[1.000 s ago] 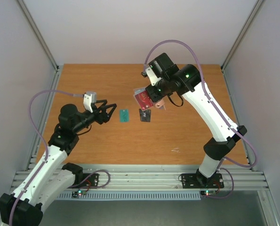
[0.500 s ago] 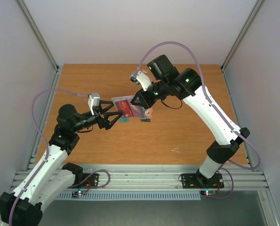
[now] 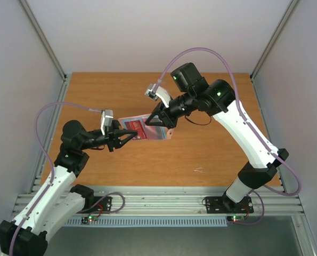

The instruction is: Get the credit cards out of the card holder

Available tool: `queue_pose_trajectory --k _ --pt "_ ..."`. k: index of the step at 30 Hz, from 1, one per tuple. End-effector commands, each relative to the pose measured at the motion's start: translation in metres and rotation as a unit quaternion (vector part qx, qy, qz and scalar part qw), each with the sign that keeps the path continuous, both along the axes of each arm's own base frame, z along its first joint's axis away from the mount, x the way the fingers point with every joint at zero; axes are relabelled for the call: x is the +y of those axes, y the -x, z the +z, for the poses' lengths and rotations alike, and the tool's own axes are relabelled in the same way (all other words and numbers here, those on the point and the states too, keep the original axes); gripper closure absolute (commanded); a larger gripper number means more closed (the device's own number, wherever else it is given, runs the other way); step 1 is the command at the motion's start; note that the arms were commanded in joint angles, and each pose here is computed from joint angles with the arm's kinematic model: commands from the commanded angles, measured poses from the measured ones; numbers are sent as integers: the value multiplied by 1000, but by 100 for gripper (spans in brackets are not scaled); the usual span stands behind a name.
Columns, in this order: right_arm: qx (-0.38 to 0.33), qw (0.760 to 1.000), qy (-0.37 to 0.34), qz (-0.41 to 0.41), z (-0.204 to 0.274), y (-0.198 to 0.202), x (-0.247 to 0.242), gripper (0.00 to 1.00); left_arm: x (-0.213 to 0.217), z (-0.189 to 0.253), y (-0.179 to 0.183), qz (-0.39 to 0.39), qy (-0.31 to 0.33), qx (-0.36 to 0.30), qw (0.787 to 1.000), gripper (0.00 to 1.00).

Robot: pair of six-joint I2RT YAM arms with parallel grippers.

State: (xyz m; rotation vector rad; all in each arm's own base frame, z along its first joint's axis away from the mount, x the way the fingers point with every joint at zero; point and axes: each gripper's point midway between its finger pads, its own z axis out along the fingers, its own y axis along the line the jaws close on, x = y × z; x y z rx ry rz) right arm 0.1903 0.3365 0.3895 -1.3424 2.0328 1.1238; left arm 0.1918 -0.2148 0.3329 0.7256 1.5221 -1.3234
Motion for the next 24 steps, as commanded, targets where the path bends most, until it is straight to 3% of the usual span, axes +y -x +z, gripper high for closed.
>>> queue_pose_trajectory --k 1,3,4,5,8,11,14,17,19,21,24 --pt "-3 999 -21 29 9 11 2 99 -2 25 30 -66 13 -67 996 78" --pt "-8 999 -23 25 10 9 2 98 -2 27 31 -67 14 -65 996 96" --pt "-15 1000 -20 14 10 5 1 92 -2 26 29 -63 14 -61 996 99" --pt "-26 1000 -11 -6 7 -2 -1 80 -1 24 26 -54 14 -55 997 100" --pt "-67 992 21 -108 -6 -43 -20 57 4 11 2 15 5 -14 1000 100" --pt "-79 977 35 -194 -6 -74 -41 48 24 -13 -41 149 -19 37 988 100" --pt "-84 967 52 -233 -1 -84 -49 51 60 -48 -79 300 -69 89 947 100" --pt "-97 972 55 -205 4 -70 -32 58 79 -60 -91 356 -122 68 924 100" --pt "-106 986 34 -125 1 -37 1 58 79 -57 -92 354 -129 54 925 100" --pt "-67 996 -3 -54 -3 -11 27 60 72 -50 -90 337 -121 43 933 100" --pt "-9 998 -53 -13 -3 -1 53 65 55 -33 -78 282 -90 28 955 100"
